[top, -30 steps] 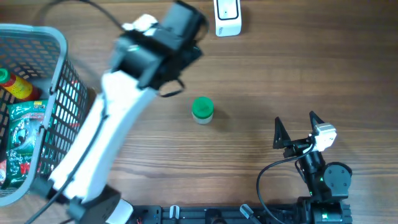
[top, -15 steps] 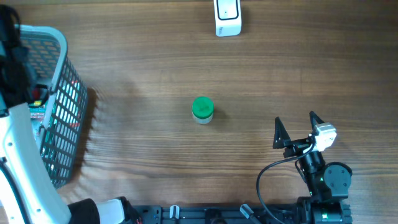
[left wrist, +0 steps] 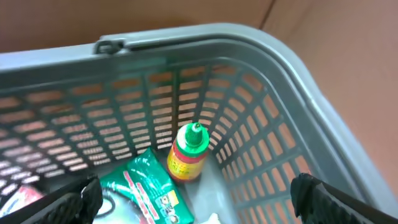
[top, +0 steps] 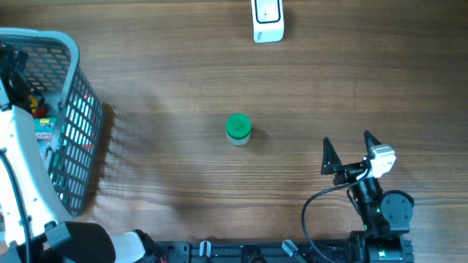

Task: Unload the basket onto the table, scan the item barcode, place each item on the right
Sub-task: 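Reach into the basket and grasp the red-yellow bottle with left gripper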

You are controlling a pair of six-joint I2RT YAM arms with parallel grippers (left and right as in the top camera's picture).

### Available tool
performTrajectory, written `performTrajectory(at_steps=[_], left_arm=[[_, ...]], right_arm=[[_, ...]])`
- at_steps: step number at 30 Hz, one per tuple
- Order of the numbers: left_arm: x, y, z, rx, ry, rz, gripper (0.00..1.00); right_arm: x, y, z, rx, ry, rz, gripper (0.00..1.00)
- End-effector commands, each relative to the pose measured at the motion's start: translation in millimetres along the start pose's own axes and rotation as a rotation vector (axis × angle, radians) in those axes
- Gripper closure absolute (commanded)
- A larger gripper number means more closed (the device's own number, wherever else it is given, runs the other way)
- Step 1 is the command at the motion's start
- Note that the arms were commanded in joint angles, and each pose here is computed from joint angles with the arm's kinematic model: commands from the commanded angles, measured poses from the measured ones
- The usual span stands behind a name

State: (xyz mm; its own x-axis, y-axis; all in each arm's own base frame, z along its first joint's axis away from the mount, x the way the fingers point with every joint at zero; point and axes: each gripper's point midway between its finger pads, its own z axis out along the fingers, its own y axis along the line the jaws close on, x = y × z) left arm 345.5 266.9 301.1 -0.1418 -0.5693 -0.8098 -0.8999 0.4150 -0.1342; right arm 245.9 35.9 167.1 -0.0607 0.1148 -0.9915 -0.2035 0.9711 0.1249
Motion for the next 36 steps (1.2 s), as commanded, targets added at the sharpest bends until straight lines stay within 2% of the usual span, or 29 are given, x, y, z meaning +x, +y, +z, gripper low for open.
performTrajectory(at_steps=[1, 6, 10, 21, 22, 23, 25, 30, 36], left_arm=[[12.3, 9.2, 28.8, -0.001, 0.061, 0.102, 0.0], [36.4, 22.5, 79.2, -0.072, 0.139, 0.11, 0.0], [58.7, 10.8, 117.2, -0.054, 0.179, 0.117, 0.0], [78.8, -5.1, 168.3, -0.028, 0.163, 0.106, 0.0], [81.9, -4.2, 171.9, -0.031, 0.169, 0.107, 0.01], [85.0, -3.8, 174.4, -0.035, 0.175, 0.11, 0.07], [85.6, -2.9, 175.1, -0.037, 0.177, 0.11, 0.31], [72.8, 4.3, 165.0, -0.073, 0.145, 0.109, 0.44], [15.8, 7.3, 101.8, -0.038, 0.03, 0.062, 0.46]], right_arm=[[-1.2, -0.1, -0.1, 0.002, -0.006, -0.014, 0.0], [-1.2, -0.1, -0.1, 0.002, -0.006, -0.014, 0.0], [-1.2, -0.1, -0.1, 0.002, -0.006, -0.014, 0.0], [-1.2, -0.1, -0.1, 0.002, -0.006, -0.014, 0.0], [-1.2, -0.1, -0.1, 0.002, -0.006, -0.014, 0.0], [-1.2, -0.1, -0.1, 0.002, -0.006, -0.014, 0.0], [-1.2, -0.1, -0.1, 0.002, -0.006, -0.014, 0.0], [-1.2, -0.1, -0.1, 0.002, -0.006, -0.014, 0.0], [-1.2, -0.1, -0.1, 0.002, -0.006, -0.014, 0.0]])
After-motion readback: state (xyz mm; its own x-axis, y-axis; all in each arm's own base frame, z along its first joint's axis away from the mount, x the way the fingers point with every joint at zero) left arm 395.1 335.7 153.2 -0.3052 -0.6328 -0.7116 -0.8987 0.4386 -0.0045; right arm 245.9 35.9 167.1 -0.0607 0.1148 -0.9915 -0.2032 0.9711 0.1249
